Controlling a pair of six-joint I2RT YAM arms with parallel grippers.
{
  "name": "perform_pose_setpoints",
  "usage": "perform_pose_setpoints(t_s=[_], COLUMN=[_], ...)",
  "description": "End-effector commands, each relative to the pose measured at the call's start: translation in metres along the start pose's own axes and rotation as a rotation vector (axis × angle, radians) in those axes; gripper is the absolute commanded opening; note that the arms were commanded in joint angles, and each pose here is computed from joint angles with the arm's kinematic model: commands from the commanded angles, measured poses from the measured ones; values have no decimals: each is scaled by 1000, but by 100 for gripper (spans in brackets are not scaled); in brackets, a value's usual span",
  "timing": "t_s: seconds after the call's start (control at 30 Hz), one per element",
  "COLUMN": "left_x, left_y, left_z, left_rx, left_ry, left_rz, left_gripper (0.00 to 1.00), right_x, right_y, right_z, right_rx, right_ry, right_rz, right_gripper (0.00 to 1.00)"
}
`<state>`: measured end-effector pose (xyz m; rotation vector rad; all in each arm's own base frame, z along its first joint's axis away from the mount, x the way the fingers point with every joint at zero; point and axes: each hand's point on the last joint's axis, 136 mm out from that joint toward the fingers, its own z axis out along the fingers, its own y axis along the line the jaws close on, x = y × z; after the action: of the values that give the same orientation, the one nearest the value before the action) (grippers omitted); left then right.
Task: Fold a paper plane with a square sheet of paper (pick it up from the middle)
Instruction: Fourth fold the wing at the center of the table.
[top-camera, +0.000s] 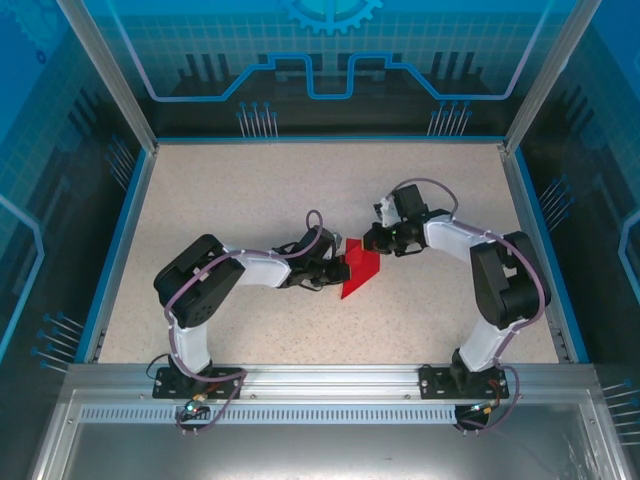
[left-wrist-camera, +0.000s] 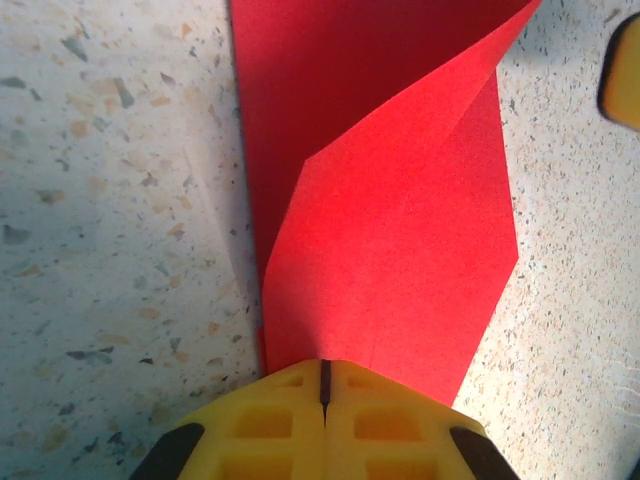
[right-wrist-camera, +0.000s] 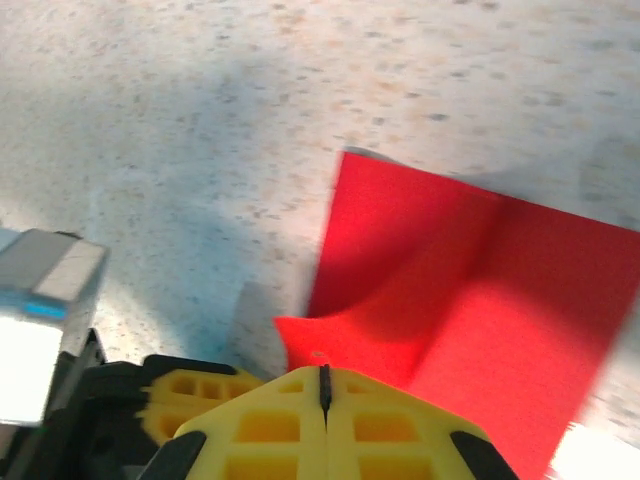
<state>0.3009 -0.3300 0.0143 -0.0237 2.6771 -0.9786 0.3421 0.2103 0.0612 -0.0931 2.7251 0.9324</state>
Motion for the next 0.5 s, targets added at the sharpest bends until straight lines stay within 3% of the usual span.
perform_pose_setpoints(t_s=[0.0,0.2,0.47], left_x=[44,45,53], left_y=[64,65,72], left_z=[2,1,-1], left_rx=[-223,-231,-257], left_ry=[149,156,185], left_rz=[-53,-51,-54], left_gripper=[0,0,0], right_x=[15,23,-2], right_y=[12,3,-41], right_z=[19,38,40], right_rx=[-48,-39,58], right_ry=[61,117,51], right_rz=[-37,-20,104], right_gripper=[2,2,2])
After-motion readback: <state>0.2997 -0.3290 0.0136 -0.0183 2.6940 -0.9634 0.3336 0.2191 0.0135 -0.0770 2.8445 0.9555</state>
